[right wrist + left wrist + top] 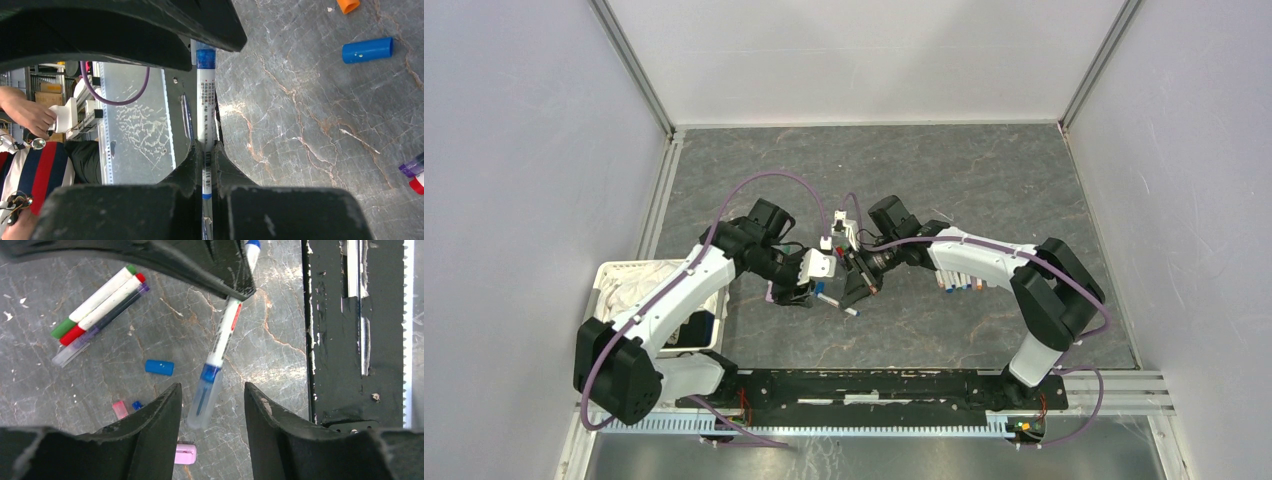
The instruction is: Open the pen caps
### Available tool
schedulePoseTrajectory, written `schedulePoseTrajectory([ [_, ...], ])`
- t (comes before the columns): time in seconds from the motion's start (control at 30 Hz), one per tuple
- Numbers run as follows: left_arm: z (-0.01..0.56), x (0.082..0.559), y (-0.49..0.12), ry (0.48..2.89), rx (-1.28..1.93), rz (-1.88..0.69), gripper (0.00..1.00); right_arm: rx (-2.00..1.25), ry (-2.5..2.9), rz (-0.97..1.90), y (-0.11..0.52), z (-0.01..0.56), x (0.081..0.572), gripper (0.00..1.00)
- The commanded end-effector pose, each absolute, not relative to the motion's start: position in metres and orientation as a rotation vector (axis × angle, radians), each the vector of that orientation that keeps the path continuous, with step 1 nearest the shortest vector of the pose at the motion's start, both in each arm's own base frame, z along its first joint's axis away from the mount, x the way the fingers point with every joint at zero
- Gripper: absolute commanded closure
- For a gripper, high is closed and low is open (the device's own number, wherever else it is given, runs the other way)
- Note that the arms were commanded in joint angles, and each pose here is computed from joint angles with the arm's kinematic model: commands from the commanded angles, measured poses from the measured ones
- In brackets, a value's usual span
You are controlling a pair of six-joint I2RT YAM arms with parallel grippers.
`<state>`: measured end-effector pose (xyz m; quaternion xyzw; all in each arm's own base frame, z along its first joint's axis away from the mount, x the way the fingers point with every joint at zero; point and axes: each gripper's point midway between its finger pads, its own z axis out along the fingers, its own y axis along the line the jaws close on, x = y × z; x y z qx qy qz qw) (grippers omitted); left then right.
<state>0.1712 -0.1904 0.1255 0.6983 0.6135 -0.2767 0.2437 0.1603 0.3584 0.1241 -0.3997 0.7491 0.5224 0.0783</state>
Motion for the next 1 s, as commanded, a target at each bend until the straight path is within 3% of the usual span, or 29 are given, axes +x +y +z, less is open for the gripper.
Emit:
schedulePoseTrajectory([
  [0.0,0.120,0.168,-0.191,1.630,1.955,-0.758,0.47,-1.234,2.165,1.608,0.368,0.140,0.162,1.00],
  [0.1,0.119,0.170,-0.192,1.634,1.962,-0.756,0.56,-1.245,2.164,1.607,0.368,0.139,0.160,1.00],
  [0.2,0.118,0.170,-0.192,1.633,1.972,-0.744,0.83,-1.245,2.160,1.607,0.368,0.139,0.161,0.98],
  [0.27,0.119,0.170,-0.192,1.632,1.972,-0.742,0.95,-1.227,2.159,1.625,0.371,0.139,0.159,0.83],
  [0.4,0.122,0.170,-0.193,1.626,1.973,-0.741,0.96,-1.177,2.157,1.671,0.383,0.139,0.160,0.60],
  [0.57,0.126,0.171,-0.195,1.619,1.972,-0.738,0.96,-1.180,2.149,1.727,0.403,0.139,0.162,0.54],
  [0.7,0.128,0.172,-0.195,1.615,1.972,-0.731,0.97,-1.170,2.166,1.736,0.410,0.135,0.167,0.62],
  [0.83,0.128,0.177,-0.192,1.616,1.983,-0.690,0.98,-1.147,2.197,1.710,0.403,0.128,0.166,0.99],
  [0.97,0.124,0.189,-0.181,1.636,2.005,-0.589,0.98,-1.130,2.247,1.649,0.382,0.113,0.159,1.00],
])
